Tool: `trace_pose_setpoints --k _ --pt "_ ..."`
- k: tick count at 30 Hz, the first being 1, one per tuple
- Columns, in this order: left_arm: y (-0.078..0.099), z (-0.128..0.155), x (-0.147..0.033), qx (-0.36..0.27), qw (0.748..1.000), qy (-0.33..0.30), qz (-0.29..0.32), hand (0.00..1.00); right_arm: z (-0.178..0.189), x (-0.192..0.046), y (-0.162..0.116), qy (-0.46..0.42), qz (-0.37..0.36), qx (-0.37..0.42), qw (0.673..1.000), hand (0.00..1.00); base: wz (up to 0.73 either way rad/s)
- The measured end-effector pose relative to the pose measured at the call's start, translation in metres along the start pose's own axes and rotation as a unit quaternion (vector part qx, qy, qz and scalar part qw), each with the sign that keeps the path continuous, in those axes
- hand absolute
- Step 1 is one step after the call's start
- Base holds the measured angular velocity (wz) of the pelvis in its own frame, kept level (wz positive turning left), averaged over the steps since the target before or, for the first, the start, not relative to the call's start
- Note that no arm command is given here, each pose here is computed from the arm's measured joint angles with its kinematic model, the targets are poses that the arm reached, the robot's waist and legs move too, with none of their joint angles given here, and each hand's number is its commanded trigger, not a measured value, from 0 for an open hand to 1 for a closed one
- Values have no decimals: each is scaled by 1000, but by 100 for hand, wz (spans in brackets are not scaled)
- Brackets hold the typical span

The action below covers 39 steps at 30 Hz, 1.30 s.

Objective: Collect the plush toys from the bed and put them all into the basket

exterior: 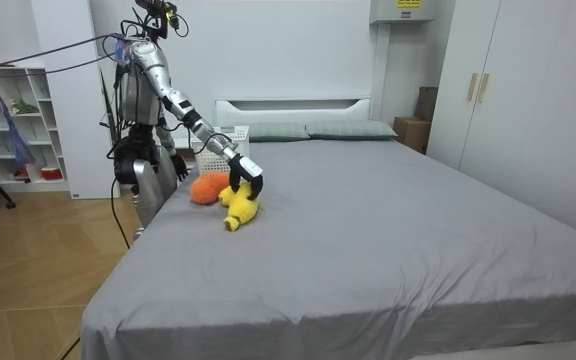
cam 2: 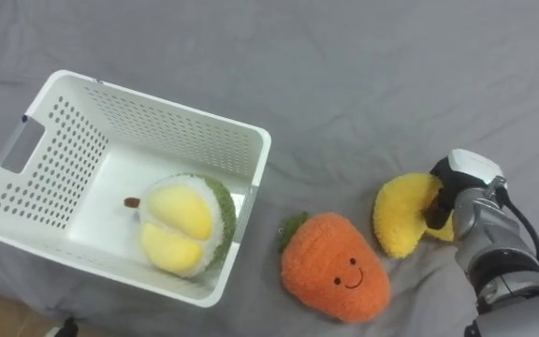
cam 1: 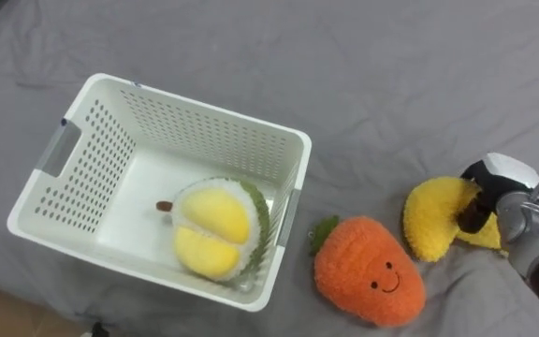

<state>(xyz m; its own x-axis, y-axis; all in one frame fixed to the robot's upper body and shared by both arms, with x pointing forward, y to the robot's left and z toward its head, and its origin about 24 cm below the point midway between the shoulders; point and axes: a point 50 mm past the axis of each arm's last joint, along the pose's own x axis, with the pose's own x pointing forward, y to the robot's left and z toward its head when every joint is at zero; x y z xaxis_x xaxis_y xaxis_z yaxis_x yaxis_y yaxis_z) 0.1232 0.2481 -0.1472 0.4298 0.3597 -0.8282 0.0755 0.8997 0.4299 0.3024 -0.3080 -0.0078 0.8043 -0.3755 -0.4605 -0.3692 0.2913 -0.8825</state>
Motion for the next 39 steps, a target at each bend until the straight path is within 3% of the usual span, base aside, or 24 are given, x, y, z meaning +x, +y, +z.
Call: trace_pose_setpoints --k 20,25,31,39 --pt "-1 2 0 -4 1000 -5 -2 0 -2 -1 5 -5 14 9 1000 100 0" --pt "-1 1 0 -5 1000 -7 -1 0 -2 0 -3 -3 -4 102 995 100 -1" --pt "2 -6 -1 -23 1000 3 9 0 22 -2 -28 -63 -53 190 978 100 -6" --pt "3 -26 -4 -38 998 36 18 0 65 -29 -52 -197 -117 231 946 100 -4"
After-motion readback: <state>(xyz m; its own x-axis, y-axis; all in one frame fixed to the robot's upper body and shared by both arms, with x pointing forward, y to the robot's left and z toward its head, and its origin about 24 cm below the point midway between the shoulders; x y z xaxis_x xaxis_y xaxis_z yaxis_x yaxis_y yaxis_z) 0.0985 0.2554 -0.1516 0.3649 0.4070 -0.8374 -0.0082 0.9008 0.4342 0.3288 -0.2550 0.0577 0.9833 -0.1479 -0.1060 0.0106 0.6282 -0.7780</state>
